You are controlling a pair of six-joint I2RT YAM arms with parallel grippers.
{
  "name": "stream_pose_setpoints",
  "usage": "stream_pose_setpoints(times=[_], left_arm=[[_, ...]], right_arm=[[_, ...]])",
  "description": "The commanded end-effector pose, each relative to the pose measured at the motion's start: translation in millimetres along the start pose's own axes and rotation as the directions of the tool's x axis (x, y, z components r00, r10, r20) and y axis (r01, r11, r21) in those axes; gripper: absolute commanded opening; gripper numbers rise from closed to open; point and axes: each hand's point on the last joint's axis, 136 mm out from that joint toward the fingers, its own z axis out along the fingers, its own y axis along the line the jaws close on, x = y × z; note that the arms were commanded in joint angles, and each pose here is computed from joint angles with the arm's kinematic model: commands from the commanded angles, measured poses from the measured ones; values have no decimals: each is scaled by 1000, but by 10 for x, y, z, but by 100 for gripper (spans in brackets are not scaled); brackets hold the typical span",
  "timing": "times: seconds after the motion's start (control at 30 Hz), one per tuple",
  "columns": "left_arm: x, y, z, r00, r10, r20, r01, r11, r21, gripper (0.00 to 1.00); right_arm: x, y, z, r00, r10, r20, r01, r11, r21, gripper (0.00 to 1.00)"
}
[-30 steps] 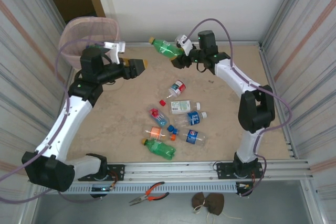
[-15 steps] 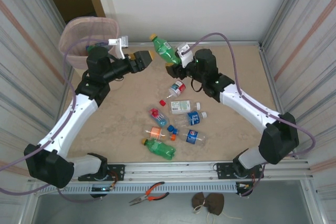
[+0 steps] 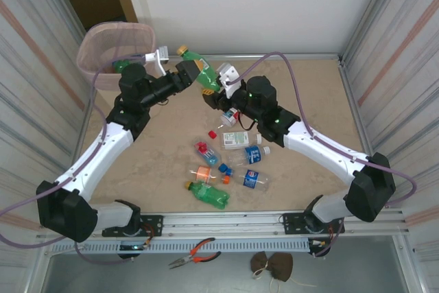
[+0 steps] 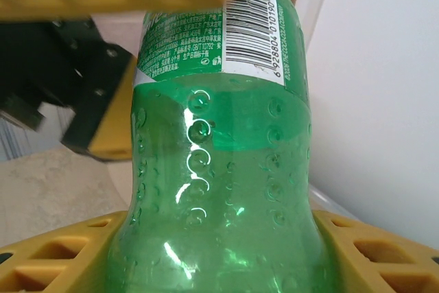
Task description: Put the plastic bottles in the bin
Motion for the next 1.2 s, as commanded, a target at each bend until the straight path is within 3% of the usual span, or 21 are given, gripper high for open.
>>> stream_pose_setpoints(times=[0.0, 0.53, 0.7, 0.87, 1.03, 1.17], left_arm=[[-76, -111, -11, 999, -3, 40, 1, 999, 32, 83], [-74, -88, -85, 997, 17, 79, -16, 1000, -12, 63], [-104, -114, -113, 995, 51, 86, -49, 998, -26, 58], [-197, -141, -171, 984, 160, 73, -153, 984, -89, 57], [-460, -119, -341, 950, 308, 50, -292, 936, -198, 57], [-758, -104, -528, 892, 452, 8, -429, 851, -302, 57]], right_arm=[[-309, 2, -42, 994, -54, 94, 52, 998, 17, 55], [-233, -6, -19, 997, -42, 58, 40, 999, 34, 57], [-199, 19, -11, 999, -41, 33, 40, 999, 18, 66], [-212, 52, -86, 999, -42, 12, 42, 999, -1, 84], [-246, 40, -249, 999, -47, 2, 47, 999, 8, 85], [-241, 10, -404, 999, -51, -6, 51, 998, 29, 86]])
